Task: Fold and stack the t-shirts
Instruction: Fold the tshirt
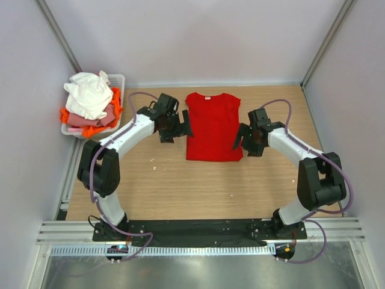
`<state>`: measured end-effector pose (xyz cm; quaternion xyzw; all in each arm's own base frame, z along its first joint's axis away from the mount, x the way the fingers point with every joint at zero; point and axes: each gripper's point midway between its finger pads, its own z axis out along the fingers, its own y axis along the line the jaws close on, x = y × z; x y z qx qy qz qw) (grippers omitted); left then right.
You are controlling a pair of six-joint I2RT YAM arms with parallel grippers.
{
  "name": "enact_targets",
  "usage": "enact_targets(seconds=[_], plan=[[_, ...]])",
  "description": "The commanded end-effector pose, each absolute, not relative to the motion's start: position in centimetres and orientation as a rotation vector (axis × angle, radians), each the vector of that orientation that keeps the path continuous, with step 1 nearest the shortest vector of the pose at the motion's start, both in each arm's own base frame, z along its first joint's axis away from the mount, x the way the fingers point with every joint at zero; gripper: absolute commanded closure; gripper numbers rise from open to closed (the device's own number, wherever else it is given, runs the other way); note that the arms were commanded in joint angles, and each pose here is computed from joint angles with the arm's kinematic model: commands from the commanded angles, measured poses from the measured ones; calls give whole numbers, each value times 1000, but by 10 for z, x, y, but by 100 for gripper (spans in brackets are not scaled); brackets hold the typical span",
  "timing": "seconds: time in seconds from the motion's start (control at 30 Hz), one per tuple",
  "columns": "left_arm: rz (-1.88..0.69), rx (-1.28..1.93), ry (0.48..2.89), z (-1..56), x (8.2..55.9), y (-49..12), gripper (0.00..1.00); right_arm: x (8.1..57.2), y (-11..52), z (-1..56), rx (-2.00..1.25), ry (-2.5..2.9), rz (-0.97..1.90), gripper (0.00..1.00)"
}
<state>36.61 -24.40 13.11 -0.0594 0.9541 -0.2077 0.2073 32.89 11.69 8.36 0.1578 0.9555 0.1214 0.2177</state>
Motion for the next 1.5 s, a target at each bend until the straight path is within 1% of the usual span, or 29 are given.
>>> enact_targets(seconds=[0.0,0.23,0.33,0.37,0.43,0.47,0.53,0.57,0.6,0.67,0.73,0.77,0.8,0.83,0.87,0.97,1.0,1.13,1.23,1.3,1.33,1.4,1.47], plan=[[-719,-187,2636,108,359,-263,5,329,138,74,422,2634,498,22],[-736,-221,2680,67,346,-264,8,327,136,38,450,2682,475,23],[-732,-223,2696,56,340,-265,11,324,136,25,459,2705,465,29],[-728,-226,2705,49,337,-264,11,324,137,24,452,2701,473,37],[-719,-230,2711,44,331,-264,12,319,136,18,455,2719,473,43],[-727,-245,2693,44,332,-264,14,319,136,17,456,2716,474,51],[-739,-255,2686,38,328,-264,16,314,134,13,454,2725,463,62],[-741,-264,2692,35,326,-264,18,313,134,12,455,2727,462,70],[-742,-262,2694,33,325,-265,25,312,133,10,456,2732,459,73],[-742,-243,2701,29,322,-269,29,310,134,6,457,2740,463,75],[-729,-234,2713,23,318,-272,40,308,134,3,454,2748,461,78],[-725,-234,2716,20,318,-272,45,308,133,1,454,2751,463,83],[-726,-237,2724,17,316,-274,54,308,134,1,450,2750,461,85],[-732,-230,2724,16,315,-277,60,308,134,0,448,2752,462,87],[-733,-226,2725,15,314,-279,69,308,134,-1,448,2756,463,90],[-742,-204,2720,14,313,-285,84,309,135,0,442,2754,469,98],[-748,-196,2718,16,312,-287,100,309,136,1,439,2754,474,99],[-771,-209,2715,31,302,-284,100,297,131,8,444,2764,450,99],[-724,-227,2762,34,279,-272,100,278,122,24,461,2747,433,99],[-724,-208,2756,47,261,-269,100,261,123,27,469,2753,460,99],[-712,-204,2767,51,252,-266,100,255,124,41,457,2726,484,99],[-704,-183,2765,64,231,-264,100,238,127,46,456,2723,493,99],[-686,-178,2752,73,220,-262,100,226,130,64,449,2679,526,99]])
